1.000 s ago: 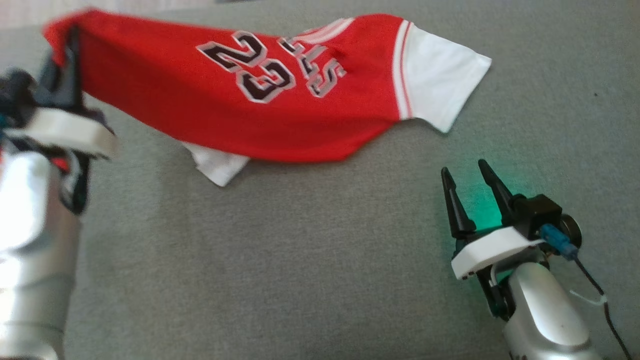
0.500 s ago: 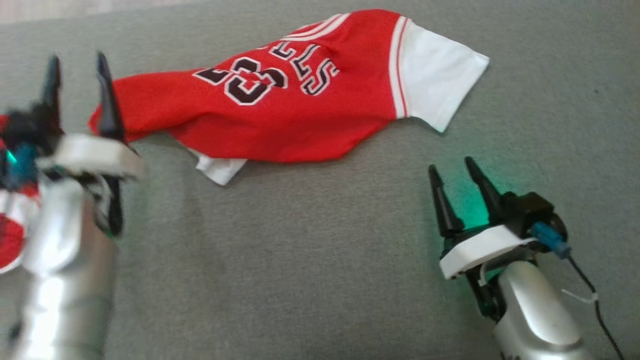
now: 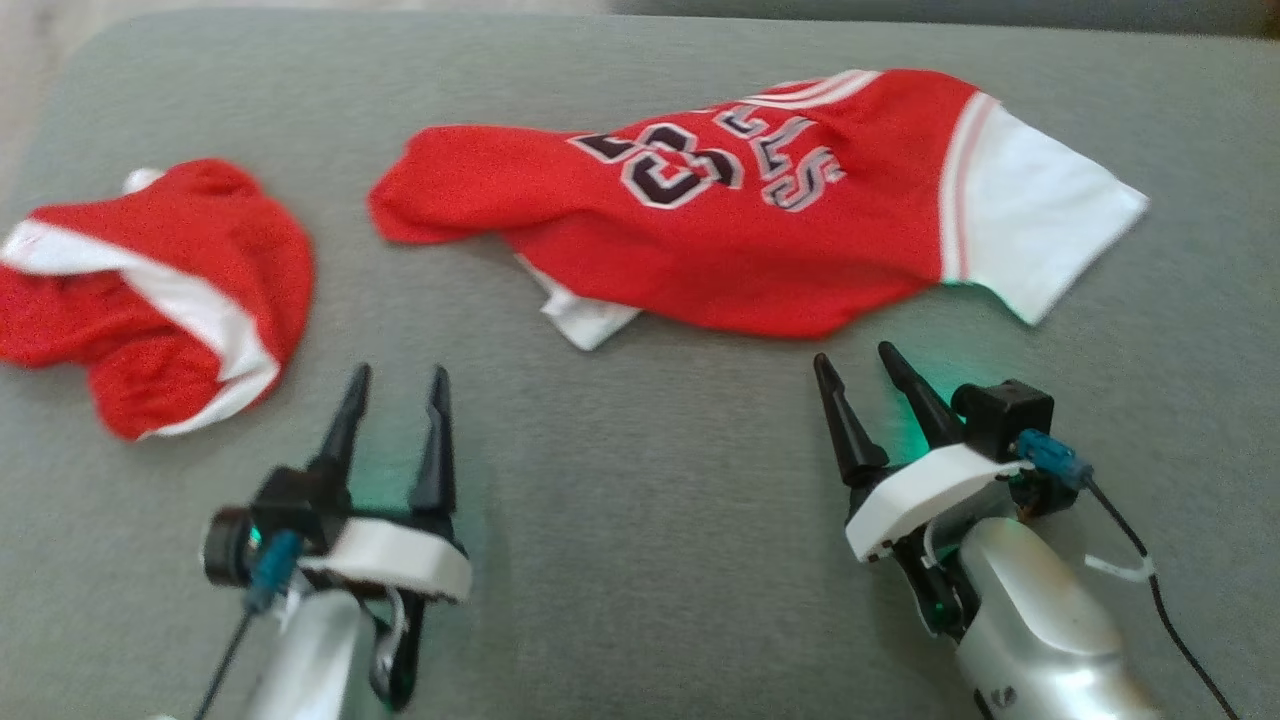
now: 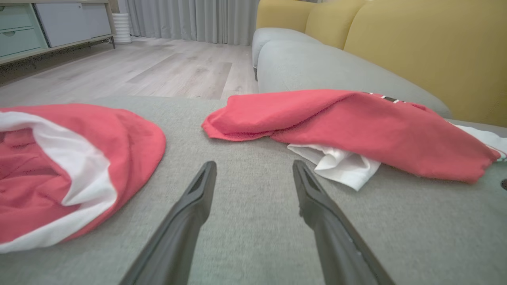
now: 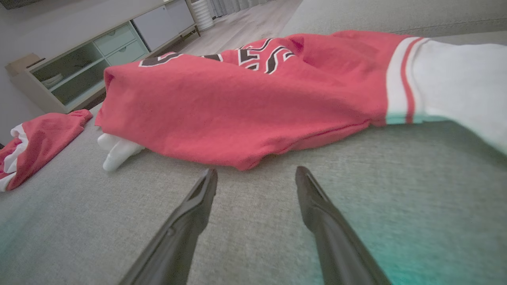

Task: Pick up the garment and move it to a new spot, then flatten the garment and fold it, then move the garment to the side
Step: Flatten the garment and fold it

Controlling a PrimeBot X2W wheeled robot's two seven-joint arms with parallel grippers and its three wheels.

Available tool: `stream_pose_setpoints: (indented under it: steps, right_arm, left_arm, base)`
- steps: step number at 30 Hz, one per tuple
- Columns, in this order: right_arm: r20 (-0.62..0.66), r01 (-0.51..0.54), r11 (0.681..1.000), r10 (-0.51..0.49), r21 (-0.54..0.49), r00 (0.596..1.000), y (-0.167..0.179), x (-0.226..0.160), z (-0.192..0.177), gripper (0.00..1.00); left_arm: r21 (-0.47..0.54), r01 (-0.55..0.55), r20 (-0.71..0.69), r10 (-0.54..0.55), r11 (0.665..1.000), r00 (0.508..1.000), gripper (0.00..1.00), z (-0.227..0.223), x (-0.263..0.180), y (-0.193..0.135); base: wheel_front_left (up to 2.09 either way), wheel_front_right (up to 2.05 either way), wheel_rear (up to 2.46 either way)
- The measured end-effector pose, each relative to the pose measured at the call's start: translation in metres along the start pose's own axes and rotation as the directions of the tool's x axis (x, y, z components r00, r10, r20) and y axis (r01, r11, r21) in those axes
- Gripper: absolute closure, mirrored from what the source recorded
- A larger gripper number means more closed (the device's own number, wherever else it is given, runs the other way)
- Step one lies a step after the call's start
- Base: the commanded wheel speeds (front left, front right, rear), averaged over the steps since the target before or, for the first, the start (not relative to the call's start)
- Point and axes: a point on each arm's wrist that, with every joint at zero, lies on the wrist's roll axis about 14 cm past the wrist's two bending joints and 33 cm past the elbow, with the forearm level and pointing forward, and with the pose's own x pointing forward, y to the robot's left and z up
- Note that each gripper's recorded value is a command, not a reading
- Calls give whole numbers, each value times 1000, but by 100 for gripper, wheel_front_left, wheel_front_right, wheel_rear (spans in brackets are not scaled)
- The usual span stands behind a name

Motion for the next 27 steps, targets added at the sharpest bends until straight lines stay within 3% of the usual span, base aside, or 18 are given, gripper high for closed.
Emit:
stream_pose_setpoints:
  steps: [13,15,16,17,22,27]
  right_arm:
    - [-84,-66,997,69,33,994,23,37,-11,0]
    - [-80,-70,997,72,32,994,24,40,-8,28]
    - [-73,-74,997,76,37,994,25,42,-6,67]
    - [-63,-81,996,84,42,995,28,43,-3,100]
    - [88,-168,982,161,83,983,57,45,42,100]
    - [293,-310,947,275,81,916,101,25,108,100]
  left_arm:
    - [-30,-75,-54,74,997,996,0,-22,-46,18]
    - [-30,-79,-55,78,996,995,0,-22,-47,19]
    - [-29,-81,-56,79,996,995,0,-23,-47,20]
    - [-31,-82,-56,80,996,995,0,-23,-47,20]
    - [-30,-81,-44,80,996,996,0,-19,-47,19]
    - [-38,-73,-48,71,997,996,0,-22,-57,13]
  base:
    - [0,0,0]
    - [0,0,0]
    - [0,0,0]
    - [0,0,0]
    - [0,0,0]
    - [0,0,0]
